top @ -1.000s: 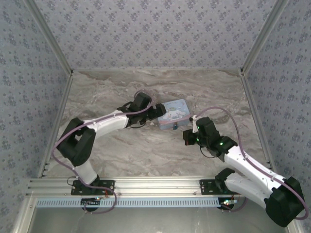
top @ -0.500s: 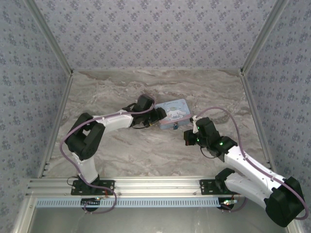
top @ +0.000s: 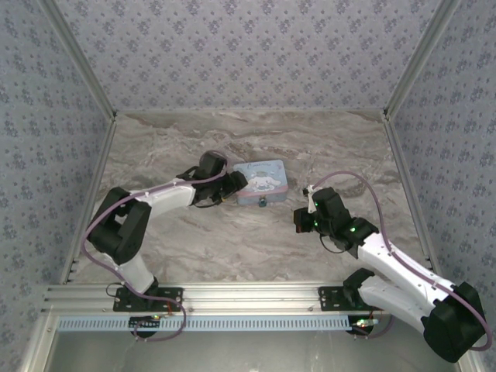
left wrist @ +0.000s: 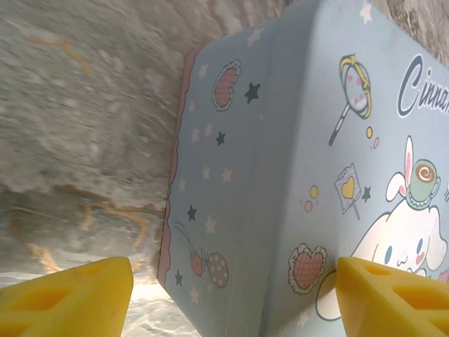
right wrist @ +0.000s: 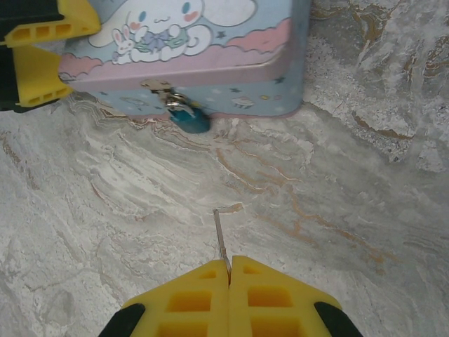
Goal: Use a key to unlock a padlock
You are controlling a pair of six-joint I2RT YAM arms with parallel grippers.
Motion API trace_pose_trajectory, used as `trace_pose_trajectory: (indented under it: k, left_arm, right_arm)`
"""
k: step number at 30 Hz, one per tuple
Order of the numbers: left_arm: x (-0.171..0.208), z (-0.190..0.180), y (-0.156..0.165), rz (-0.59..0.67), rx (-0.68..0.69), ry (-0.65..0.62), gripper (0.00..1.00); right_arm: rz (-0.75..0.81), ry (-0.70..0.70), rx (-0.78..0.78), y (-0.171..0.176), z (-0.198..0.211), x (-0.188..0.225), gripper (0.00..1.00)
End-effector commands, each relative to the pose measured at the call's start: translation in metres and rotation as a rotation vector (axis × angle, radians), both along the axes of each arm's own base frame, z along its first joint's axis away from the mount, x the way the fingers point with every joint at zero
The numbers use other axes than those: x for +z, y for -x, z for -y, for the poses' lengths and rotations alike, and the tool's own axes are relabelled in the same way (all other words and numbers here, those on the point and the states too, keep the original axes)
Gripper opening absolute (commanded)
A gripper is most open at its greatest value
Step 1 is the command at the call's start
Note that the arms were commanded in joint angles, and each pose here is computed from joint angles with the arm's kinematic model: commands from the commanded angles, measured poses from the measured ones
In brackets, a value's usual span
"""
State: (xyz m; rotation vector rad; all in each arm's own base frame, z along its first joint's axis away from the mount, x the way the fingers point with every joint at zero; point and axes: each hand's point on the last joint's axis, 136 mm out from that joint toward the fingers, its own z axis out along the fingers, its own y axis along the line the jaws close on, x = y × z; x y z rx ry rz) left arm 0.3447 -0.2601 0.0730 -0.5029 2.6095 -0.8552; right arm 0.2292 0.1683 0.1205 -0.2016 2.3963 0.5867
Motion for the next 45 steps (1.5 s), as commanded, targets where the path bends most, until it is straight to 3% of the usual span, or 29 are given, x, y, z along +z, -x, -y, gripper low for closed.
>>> trace_pose_trajectory:
  k: [1, 11, 17, 24, 32, 40, 45]
  left_arm:
    - [-0.024, -0.037, 0.014, -0.074, 0.040, -0.120, 0.76]
    - [0.015, -0.061, 0.006, 0.050, 0.043, -0.183, 0.86]
    - [0.054, -0.048, 0.008, 0.194, 0.001, -0.093, 0.92]
    - [0.089, 0.022, 0.012, 0.258, -0.165, -0.002, 0.93]
    - [0.091, 0.112, 0.011, 0.239, -0.331, 0.063, 0.93]
    - [0.065, 0.156, 0.008, 0.172, -0.393, 0.047, 0.93]
    - [0.046, 0.161, 0.013, 0.115, -0.404, 0.009, 0.94]
  right_arm:
    - [0.004, 0.007, 0.008, -0.001, 0.000, -0.002, 0.00]
    - [-0.008, -0.007, 0.033, -0.004, -0.011, -0.003, 0.00]
    - [-0.009, -0.001, 0.048, -0.006, -0.017, -0.002, 0.00]
    - [0.039, 0.030, 0.017, -0.013, -0.013, 0.011, 0.00]
    - [0.056, 0.110, -0.138, -0.011, 0.022, 0.013, 0.00]
    - [0.036, 0.124, -0.221, 0.003, 0.046, 0.004, 0.00]
    - [0.035, 0.123, -0.243, 0.005, 0.053, 0.004, 0.00]
